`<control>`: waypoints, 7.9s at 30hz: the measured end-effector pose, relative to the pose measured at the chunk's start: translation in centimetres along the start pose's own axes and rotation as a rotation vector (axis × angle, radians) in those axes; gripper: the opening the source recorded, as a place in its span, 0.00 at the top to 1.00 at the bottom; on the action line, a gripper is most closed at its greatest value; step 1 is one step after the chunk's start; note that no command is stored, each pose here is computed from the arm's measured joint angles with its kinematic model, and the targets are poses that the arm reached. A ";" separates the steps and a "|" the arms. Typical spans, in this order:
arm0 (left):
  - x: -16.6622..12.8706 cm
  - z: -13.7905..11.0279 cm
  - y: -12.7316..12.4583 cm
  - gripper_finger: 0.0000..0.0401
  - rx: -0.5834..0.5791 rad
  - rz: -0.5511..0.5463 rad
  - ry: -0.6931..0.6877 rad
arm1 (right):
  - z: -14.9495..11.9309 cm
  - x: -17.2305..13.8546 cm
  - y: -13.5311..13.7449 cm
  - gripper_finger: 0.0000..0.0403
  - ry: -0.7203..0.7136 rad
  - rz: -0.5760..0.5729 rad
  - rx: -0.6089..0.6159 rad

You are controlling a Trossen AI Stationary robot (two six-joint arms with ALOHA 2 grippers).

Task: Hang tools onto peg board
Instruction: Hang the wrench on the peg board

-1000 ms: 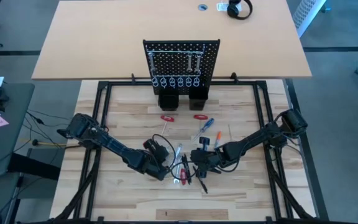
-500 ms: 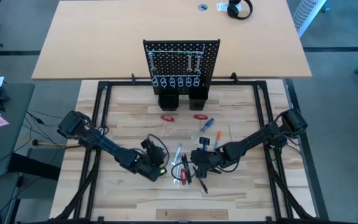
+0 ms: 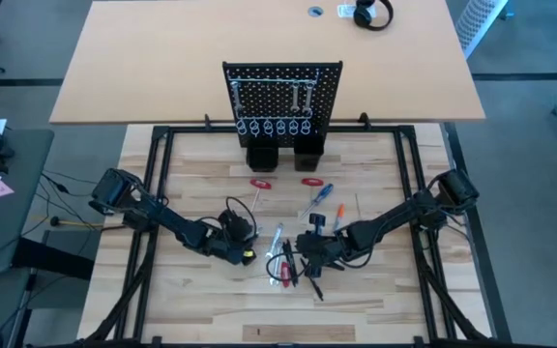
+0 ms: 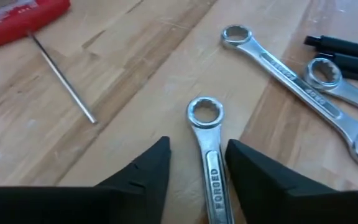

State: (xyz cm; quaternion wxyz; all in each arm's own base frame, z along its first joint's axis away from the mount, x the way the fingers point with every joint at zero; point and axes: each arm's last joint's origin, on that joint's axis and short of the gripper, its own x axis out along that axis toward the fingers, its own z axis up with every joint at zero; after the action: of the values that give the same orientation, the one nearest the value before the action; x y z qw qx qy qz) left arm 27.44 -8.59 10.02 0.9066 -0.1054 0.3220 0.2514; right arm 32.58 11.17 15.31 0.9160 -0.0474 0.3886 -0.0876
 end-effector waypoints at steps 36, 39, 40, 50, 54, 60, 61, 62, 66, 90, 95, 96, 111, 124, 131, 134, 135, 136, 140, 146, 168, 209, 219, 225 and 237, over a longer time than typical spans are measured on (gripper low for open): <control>-2.1 1.7 -0.5 1.00 0.014 0.011 -0.158 | 0.0 1.1 0.1 0.83 -0.276 0.098 -0.043; -2.3 1.8 -0.8 1.00 0.016 -0.002 -0.173 | 0.2 2.7 -1.6 0.79 -0.301 0.114 -0.057; -2.3 1.7 -0.9 1.00 0.020 -0.004 -0.173 | 0.3 3.2 -2.4 0.76 -0.295 0.103 -0.056; -2.6 1.6 -1.2 1.00 0.036 -0.022 -0.180 | 1.7 8.7 -8.0 0.50 -0.253 0.323 -0.051; -2.7 1.5 -1.4 1.00 0.041 -0.029 -0.181 | 1.8 10.1 -7.4 0.46 -0.246 0.341 -0.097; -2.9 1.5 -1.7 1.00 0.052 -0.056 -0.191 | 2.7 11.0 -5.6 0.57 -0.273 0.364 -0.157; -2.9 1.5 -1.7 1.00 0.053 -0.056 -0.190 | 2.8 11.0 -5.5 0.60 -0.273 0.367 -0.163; -2.9 1.5 -1.7 1.00 0.054 -0.057 -0.190 | 2.8 11.0 -5.4 0.63 -0.275 0.368 -0.169; -3.1 1.4 -1.8 1.00 0.057 -0.062 -0.191 | 3.2 10.5 -5.4 0.72 -0.282 0.368 -0.179; -4.0 1.5 -1.5 0.90 0.184 -0.063 -0.153 | 3.5 9.0 -6.1 0.93 -0.174 0.325 -0.100; -3.4 1.4 -1.4 0.72 0.211 -0.090 -0.119 | 4.5 6.7 -6.3 0.93 -0.157 0.265 -0.109; -3.2 1.3 -1.3 0.69 0.214 -0.086 -0.112 | 4.7 6.4 -6.3 0.93 -0.168 0.263 -0.109; -2.8 1.7 -1.1 0.79 0.248 -0.131 -0.074 | 4.9 6.0 -5.8 0.93 -0.175 0.269 -0.126; -3.4 1.9 -1.1 0.99 0.250 -0.124 -0.090 | 4.7 6.0 -5.8 0.87 -0.159 0.267 -0.126; -3.4 2.2 -1.0 1.00 0.194 -0.108 -0.193 | 5.3 1.8 -7.9 0.68 -0.038 0.248 -0.084; -3.3 2.3 -0.3 1.00 0.146 -0.142 -0.288 | 5.3 -0.9 -8.3 0.65 -0.032 0.177 -0.057; -3.3 2.4 0.1 1.00 0.119 -0.159 -0.323 | 5.0 -1.9 -8.2 0.65 -0.043 0.146 -0.058; -3.3 2.4 0.7 1.00 0.093 -0.180 -0.355 | 4.8 -3.0 -8.1 0.65 -0.067 0.118 -0.058; -3.6 3.5 3.1 1.00 -0.017 -0.313 -0.513 | 2.9 -6.5 -7.1 0.68 -0.132 0.044 -0.026; -4.0 8.7 6.3 1.00 -0.075 -0.459 -0.764 | -0.3 -8.4 -3.8 0.71 -0.317 0.083 0.053; -6.7 20.8 18.5 1.00 -0.296 -0.440 -1.009 | -2.0 -3.5 -1.6 0.71 -0.354 0.041 0.044; -5.9 20.6 22.5 1.00 -0.493 -0.436 -0.900 | -2.1 -3.4 -1.4 0.71 -0.347 0.067 0.037; -6.0 20.7 22.0 1.00 -0.483 -0.493 -0.888 | -2.1 -3.4 -1.4 0.71 -0.353 0.068 0.040; -6.3 20.9 21.8 1.00 -0.473 -0.508 -0.919 | -2.1 -3.4 -1.4 0.71 -0.352 0.068 0.040; -6.9 22.8 22.6 1.00 -0.475 -0.473 -0.903 | -2.0 -3.4 -1.5 0.71 -0.355 0.067 0.041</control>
State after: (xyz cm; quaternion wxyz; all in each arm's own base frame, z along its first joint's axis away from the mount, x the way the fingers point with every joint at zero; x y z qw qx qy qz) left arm 23.14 16.00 31.26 0.9375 -0.2580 -0.1961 0.1269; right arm 28.61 10.36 16.51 0.9734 -0.0302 0.2205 -0.0550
